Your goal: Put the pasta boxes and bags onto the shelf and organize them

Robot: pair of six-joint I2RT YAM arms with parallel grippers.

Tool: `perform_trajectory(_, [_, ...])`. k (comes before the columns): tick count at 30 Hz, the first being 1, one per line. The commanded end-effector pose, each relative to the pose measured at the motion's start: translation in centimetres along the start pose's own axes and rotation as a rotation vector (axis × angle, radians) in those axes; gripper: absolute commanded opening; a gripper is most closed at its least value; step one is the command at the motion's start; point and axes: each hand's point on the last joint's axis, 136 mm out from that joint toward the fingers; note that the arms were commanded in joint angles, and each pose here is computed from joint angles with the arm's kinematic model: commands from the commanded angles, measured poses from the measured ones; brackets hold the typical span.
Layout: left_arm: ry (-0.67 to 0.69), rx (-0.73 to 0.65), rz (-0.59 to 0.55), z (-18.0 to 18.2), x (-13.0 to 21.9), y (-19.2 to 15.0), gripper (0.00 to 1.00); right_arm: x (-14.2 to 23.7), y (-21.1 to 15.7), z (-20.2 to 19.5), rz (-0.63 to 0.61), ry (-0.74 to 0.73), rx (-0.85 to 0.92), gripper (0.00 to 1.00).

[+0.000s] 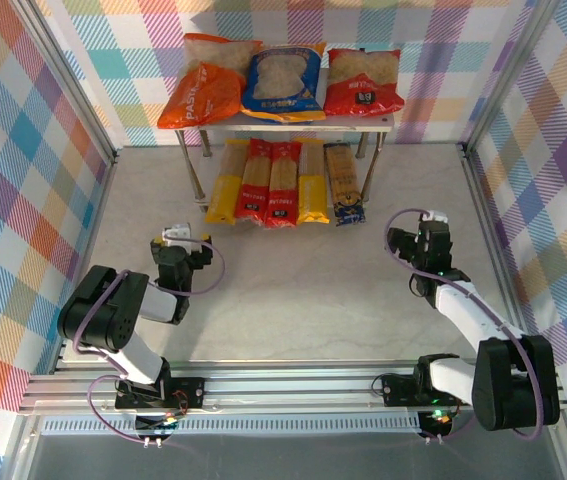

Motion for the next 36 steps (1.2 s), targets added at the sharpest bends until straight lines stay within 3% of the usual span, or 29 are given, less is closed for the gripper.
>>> perform_trajectory(1, [-0.018,0.027,0.018,0.0,0.0,0.0,1.0,-0.9,0.7,-0.3,-0.044,-0.009,0.002,0.99])
perform_trajectory(7, [-0.022,0.027,0.016,-0.1,0.1,0.0,1.0,-3.1,-0.3,0.3,-0.066,0.023,0.033,0.99])
perform_trajectory(14, [-0.026,0.026,0.014,-0.1,0.2,0.0,1.0,-3.8,1.9,0.4,-0.209,0.013,0.138,0.99])
perform_trajectory(18, [-0.027,0.027,0.013,-0.1,0.2,0.0,1.0,-4.7,0.8,1.0,-0.235,0.056,0.141,0.99])
perform_trajectory(36, [0.035,0.061,0.064,0.9,-1.1,0.0,1.0,-5.5,0.0,1.2,-0.219,0.087,0.139,0.99])
Point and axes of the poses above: each hand's point on the last joint's axis, 136 mm out from that joint toward the fingers, its own x axis back along the fingers, its own z axis along the line the jaws close on, y = z × x, and after that the axes turned 15 degrees about x, right-handed
